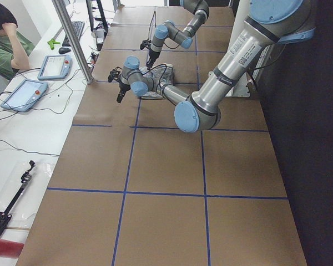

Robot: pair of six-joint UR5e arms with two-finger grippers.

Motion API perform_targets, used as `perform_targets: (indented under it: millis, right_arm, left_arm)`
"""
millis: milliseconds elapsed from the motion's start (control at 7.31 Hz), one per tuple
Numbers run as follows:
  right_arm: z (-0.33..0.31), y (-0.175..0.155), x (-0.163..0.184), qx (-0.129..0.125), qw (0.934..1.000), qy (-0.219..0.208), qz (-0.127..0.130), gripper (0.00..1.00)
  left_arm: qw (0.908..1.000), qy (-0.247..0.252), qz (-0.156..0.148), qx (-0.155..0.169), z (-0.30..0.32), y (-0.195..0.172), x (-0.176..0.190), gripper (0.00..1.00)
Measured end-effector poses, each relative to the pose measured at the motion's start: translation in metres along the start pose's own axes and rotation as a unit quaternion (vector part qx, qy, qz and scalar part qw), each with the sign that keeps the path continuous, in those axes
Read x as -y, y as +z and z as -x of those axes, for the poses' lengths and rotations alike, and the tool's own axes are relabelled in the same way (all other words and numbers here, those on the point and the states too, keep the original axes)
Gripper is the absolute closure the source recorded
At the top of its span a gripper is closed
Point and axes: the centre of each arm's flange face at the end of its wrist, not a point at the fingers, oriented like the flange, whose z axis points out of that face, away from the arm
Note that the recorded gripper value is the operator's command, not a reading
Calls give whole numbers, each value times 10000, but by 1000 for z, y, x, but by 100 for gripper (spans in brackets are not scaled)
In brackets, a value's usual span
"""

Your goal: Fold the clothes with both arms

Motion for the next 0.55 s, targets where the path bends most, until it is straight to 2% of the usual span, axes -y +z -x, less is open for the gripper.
perform_targets:
  millis: [547]
  right_arm:
    - [0, 5, -5, -36, 9999, 38, -127, 49]
  left_arm:
    - [10000, 2, -26, -37, -2, -3, -2, 0]
